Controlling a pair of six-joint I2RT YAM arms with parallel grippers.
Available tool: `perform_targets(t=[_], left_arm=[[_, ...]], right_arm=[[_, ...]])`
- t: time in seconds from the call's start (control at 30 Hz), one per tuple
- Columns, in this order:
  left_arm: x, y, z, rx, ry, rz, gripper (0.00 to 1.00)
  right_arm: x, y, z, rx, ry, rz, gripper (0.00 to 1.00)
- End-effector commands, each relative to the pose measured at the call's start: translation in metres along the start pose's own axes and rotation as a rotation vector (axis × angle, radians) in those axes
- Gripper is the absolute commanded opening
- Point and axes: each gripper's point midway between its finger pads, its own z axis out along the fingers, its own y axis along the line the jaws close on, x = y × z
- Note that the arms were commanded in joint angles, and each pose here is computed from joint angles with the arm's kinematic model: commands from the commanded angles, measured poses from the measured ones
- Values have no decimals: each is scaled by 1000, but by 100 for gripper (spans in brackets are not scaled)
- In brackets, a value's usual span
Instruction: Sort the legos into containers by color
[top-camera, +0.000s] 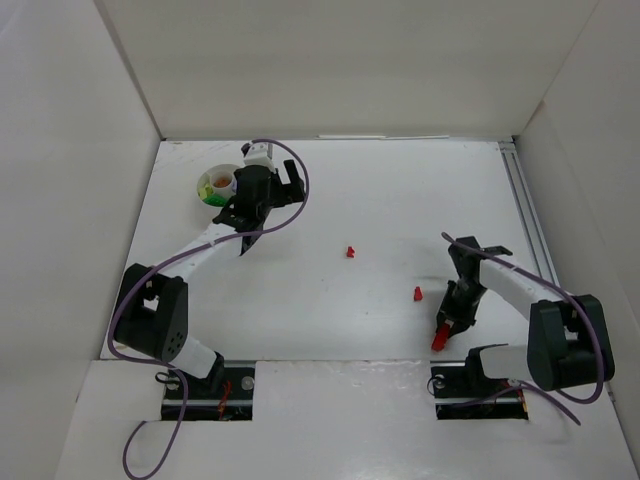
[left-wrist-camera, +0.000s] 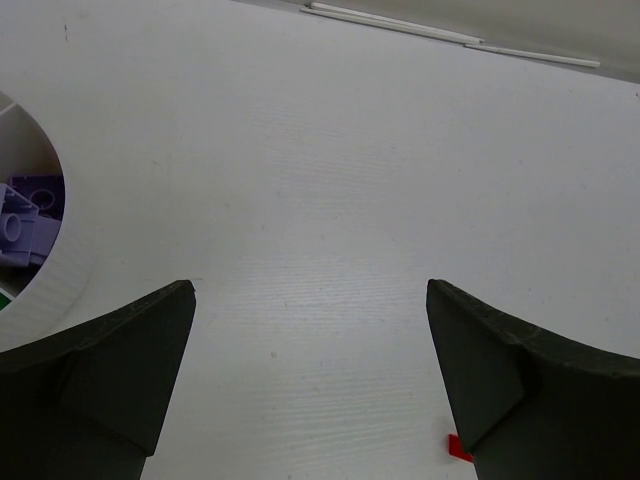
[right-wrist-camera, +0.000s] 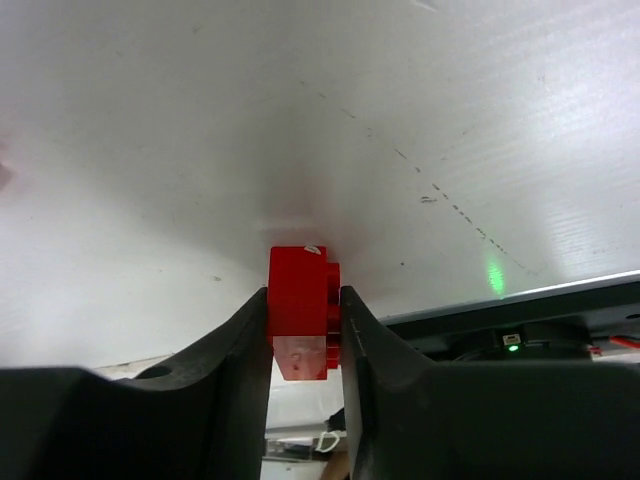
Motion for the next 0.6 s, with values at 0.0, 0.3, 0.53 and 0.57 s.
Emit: perform_targets(t=[0.0,0.3,0.53,0.57], left_arm=[[-14,-8,-6,39,-38,-6,100],[-7,-19,-3,134,6,1,100],[-8,-57,-24,404,20,42,100],[-2,-65,-30,471,39,55,100]], right_arm=[[-20,6,-5,8,-96,-28,31],[-74,65,-57,-95,-405,-362,6],[-109,159,-171,-483,-868,-625,6],[-114,169,-185,-554,-926,-633,6]])
